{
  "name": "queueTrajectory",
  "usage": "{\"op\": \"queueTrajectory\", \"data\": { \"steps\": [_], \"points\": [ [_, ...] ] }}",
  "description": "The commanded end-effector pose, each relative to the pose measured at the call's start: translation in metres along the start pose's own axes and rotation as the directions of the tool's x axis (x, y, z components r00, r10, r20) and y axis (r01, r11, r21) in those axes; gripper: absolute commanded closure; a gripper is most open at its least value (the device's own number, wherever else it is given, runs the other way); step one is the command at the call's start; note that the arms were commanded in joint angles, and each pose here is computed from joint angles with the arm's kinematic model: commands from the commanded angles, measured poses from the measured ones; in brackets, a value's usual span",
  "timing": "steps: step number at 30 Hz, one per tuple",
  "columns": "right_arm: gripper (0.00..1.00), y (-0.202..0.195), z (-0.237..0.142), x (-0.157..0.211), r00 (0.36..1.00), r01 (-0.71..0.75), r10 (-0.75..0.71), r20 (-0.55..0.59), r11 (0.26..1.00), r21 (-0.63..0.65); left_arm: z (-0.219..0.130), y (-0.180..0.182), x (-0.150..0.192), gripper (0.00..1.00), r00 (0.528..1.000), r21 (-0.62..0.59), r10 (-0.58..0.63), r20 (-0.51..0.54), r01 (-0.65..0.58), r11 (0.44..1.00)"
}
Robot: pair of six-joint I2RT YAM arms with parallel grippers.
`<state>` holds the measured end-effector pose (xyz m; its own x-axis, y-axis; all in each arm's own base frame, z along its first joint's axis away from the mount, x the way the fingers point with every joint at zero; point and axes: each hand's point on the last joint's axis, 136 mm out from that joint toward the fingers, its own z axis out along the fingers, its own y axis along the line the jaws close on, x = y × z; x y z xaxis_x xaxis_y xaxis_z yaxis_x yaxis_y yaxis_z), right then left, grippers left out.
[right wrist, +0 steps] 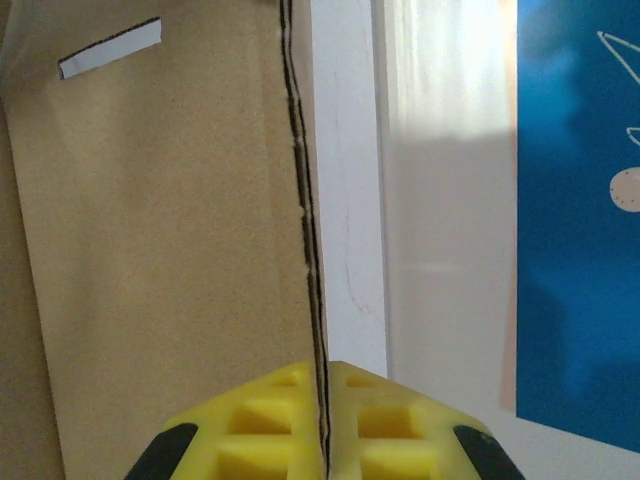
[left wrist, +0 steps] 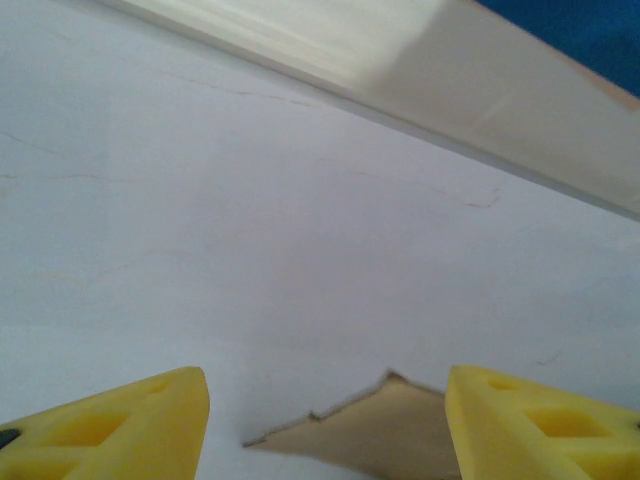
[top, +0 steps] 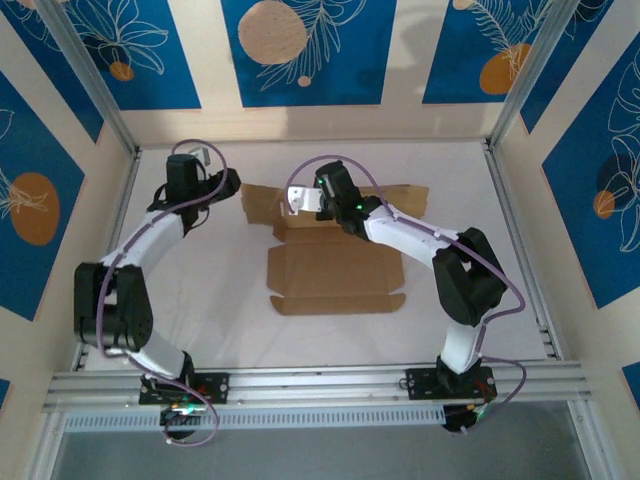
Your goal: Fold the paper box
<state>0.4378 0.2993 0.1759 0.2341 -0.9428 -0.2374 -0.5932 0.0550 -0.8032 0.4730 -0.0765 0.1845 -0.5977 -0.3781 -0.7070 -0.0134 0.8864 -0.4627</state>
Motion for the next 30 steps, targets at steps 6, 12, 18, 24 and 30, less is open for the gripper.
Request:
{"op": "queueTrajectory", "data": {
  "steps": [6,12,18,24,30],
  "points": [
    [1.0,-0.004,-0.009,-0.01,0.999,0.034,-0.035,0.023,0.999,0.029,0.043,0.005,0.016,0.41,0.989,0.064,0.041,-0.142,-0.032,0.997],
    [1.0,-0.017,-0.003,-0.007,1.0,0.013,-0.013,-0.007,0.999,0.053,0.023,-0.014,0.047,0.44,0.981,0.189,0.063,-0.181,-0.028,0.982],
    [1.0,-0.024,0.001,-0.008,1.0,-0.011,0.013,-0.024,0.998,0.068,-0.001,-0.027,0.082,0.47,0.979,0.256,-0.006,-0.201,0.058,0.965],
    [1.0,-0.025,0.0,-0.014,0.999,-0.022,0.023,-0.022,0.997,0.068,-0.023,-0.051,0.096,0.45,0.981,0.334,-0.017,-0.194,0.082,0.939],
    [1.0,-0.021,-0.003,-0.016,0.999,-0.038,0.039,-0.02,0.998,0.044,-0.029,-0.079,0.12,0.41,0.972,0.409,0.102,-0.211,-0.007,0.912]
  ]
}}
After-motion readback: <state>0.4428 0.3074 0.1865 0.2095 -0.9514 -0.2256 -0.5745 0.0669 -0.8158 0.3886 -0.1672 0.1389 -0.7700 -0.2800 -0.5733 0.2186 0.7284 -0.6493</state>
